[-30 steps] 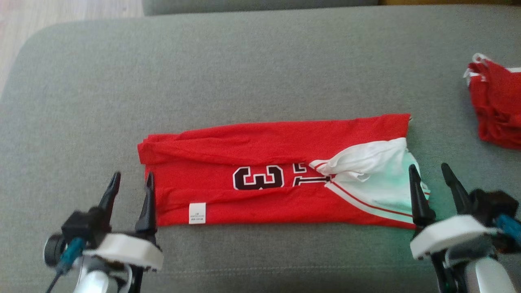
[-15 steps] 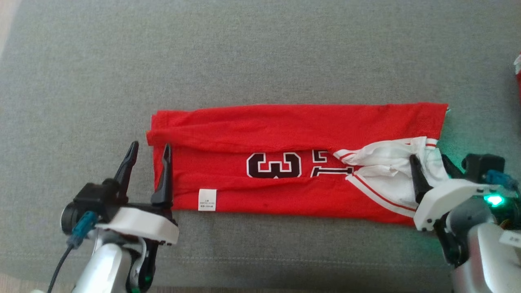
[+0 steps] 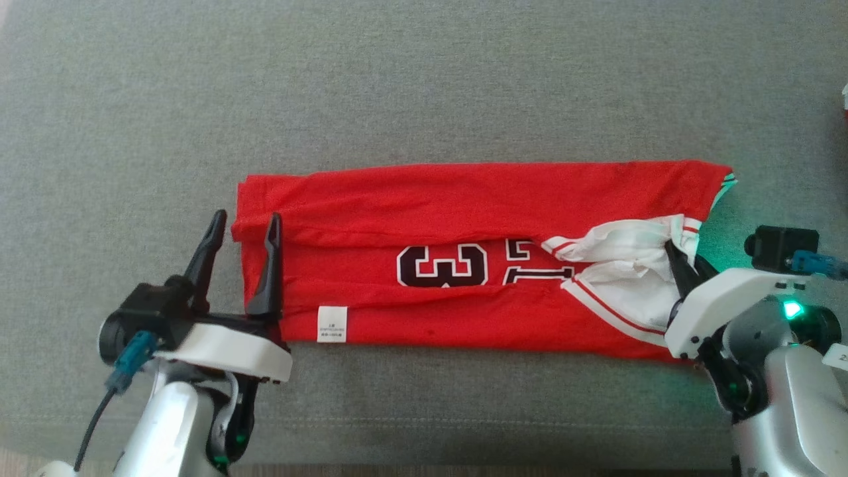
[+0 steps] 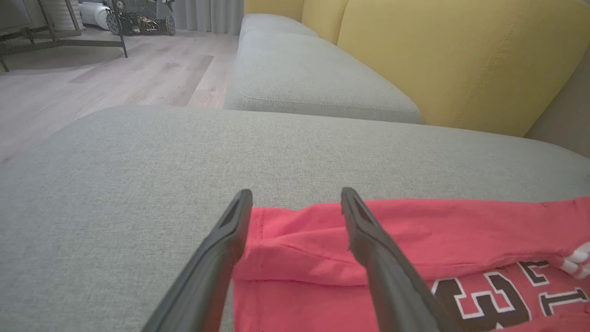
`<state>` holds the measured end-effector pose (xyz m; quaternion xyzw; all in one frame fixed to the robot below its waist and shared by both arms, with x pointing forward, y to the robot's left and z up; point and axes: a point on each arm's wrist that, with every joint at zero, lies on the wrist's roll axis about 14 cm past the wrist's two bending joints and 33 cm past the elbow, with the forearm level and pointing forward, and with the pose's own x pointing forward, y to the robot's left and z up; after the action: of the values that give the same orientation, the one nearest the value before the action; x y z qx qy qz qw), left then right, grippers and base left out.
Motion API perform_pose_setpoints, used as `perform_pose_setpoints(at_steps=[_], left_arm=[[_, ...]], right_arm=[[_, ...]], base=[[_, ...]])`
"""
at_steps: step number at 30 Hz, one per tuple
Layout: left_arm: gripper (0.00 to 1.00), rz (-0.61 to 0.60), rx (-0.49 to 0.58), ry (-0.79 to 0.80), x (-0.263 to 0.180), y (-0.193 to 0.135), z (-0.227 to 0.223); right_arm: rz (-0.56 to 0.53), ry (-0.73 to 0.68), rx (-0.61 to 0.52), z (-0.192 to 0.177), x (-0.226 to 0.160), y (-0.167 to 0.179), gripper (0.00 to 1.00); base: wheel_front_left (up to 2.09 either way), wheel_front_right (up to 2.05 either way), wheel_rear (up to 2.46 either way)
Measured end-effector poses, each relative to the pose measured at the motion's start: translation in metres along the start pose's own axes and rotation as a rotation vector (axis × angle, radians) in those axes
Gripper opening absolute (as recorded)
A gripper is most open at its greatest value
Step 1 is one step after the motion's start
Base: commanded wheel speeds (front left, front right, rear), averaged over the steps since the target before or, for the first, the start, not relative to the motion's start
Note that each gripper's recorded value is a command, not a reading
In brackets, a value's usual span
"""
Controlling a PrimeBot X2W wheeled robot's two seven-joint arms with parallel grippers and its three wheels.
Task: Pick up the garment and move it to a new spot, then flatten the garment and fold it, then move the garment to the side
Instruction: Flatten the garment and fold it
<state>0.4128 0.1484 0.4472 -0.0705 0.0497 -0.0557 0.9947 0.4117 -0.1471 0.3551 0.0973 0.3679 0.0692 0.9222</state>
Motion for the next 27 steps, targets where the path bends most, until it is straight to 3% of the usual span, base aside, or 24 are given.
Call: perform_pose_setpoints(at_steps=[6,13,20,23,27], left_arm=[[1.0,-0.003,0.003,-0.02,0.002,0.0,0.006],[1.0,-0.015,0.002,-0.042,0.003,-0.006,0.013],[1.0,-0.023,-0.002,-0.057,0.003,-0.009,0.018],[1.0,-0.023,-0.004,-0.058,0.0,-0.009,0.018],[1.0,-0.017,-0.005,-0.056,-0.006,-0.009,0.018]], right_arm=[[-0.027,-0.037,0.023,0.006,-0.009,-0.009,0.0],[-0.114,-0.051,0.061,-0.002,-0.032,-0.042,0.0],[-0.204,-0.111,0.06,0.014,-0.055,-0.079,0.0],[-0.197,-0.142,0.049,0.026,-0.06,-0.077,0.0],[-0.123,-0.193,0.016,0.048,-0.068,-0.05,0.0]], base=[[0.0,0.0,0.0],[0.0,0.0,0.0],[0.0,0.0,0.0],[0.0,0.0,0.0],[0.0,0.0,0.0]])
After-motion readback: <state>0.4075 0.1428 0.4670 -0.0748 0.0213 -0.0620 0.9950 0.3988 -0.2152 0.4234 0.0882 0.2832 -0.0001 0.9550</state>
